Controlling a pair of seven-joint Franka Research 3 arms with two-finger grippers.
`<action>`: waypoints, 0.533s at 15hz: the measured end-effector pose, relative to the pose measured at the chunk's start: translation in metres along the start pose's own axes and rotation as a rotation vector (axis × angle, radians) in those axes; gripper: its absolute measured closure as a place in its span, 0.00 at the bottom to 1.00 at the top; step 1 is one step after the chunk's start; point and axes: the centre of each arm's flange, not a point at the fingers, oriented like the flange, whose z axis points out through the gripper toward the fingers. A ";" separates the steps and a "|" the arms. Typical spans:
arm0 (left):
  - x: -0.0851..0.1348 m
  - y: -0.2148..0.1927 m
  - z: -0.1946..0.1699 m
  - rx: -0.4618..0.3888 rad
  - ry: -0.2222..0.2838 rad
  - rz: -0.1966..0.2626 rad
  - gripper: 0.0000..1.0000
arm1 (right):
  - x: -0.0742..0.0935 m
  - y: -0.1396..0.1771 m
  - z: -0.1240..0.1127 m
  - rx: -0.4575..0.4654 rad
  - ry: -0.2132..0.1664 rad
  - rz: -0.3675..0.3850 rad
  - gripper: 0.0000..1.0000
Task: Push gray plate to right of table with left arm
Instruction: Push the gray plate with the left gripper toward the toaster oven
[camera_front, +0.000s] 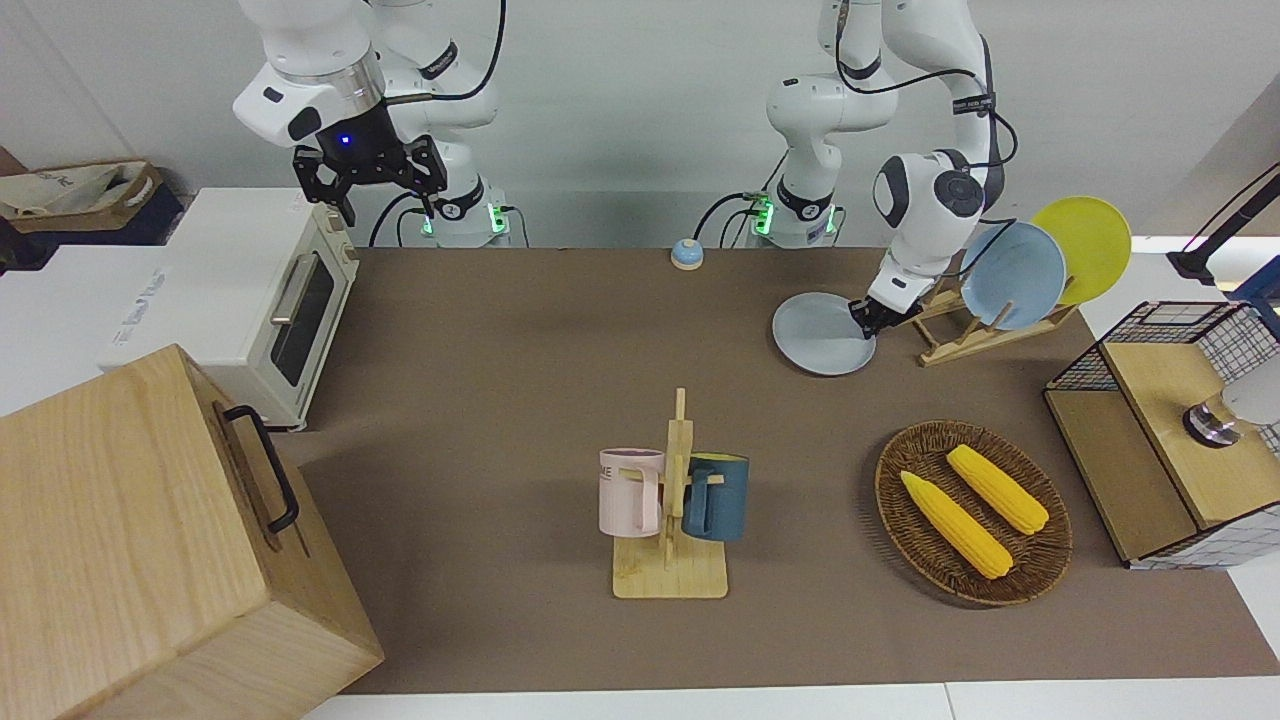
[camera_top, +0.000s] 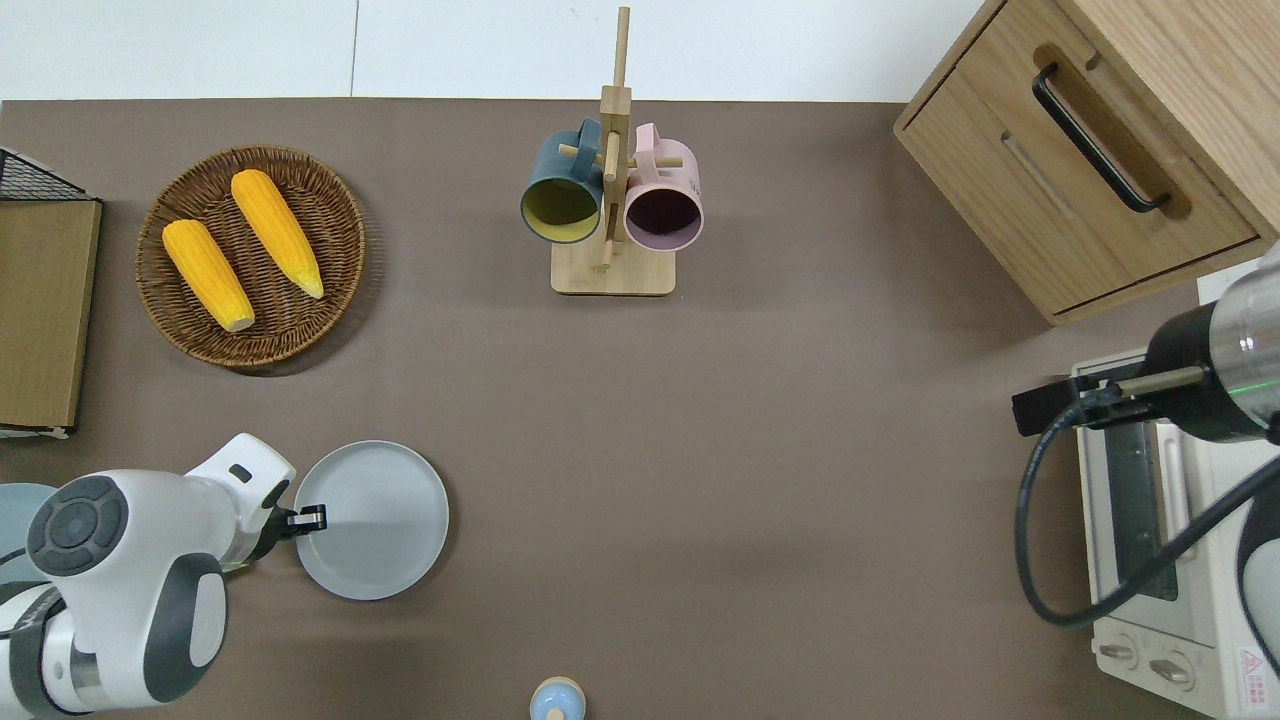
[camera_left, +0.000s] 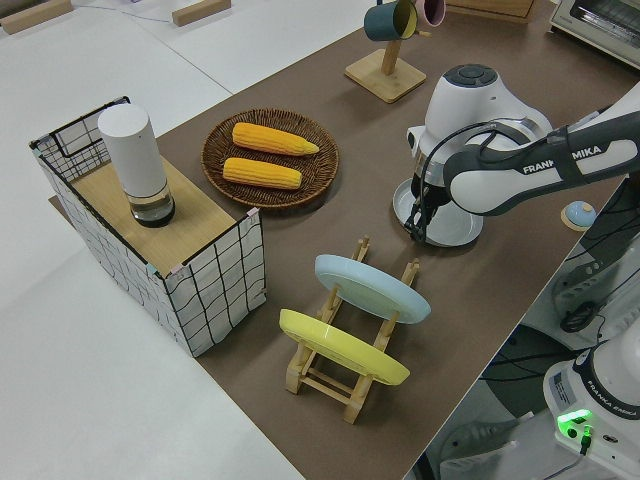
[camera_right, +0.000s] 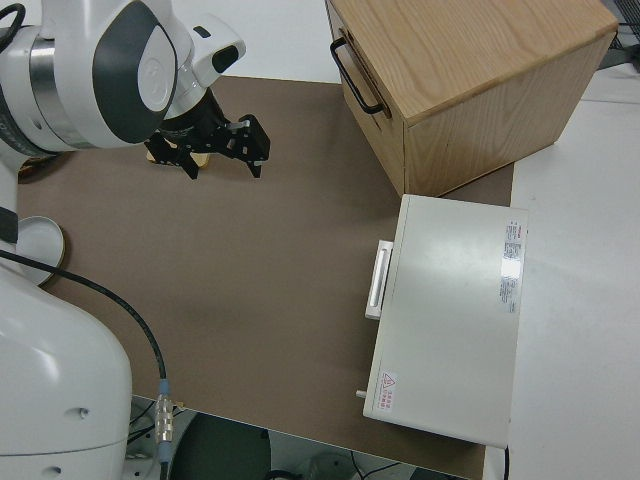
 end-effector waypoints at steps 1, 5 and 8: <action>0.001 0.007 0.000 0.000 0.009 -0.020 0.96 | 0.000 0.000 0.000 0.000 0.000 0.000 0.01; 0.001 0.051 0.003 0.002 0.021 -0.073 0.96 | 0.000 0.000 0.000 0.000 0.000 0.000 0.01; -0.002 0.087 0.004 0.003 0.024 -0.107 0.96 | 0.000 0.000 0.000 0.000 0.000 0.000 0.01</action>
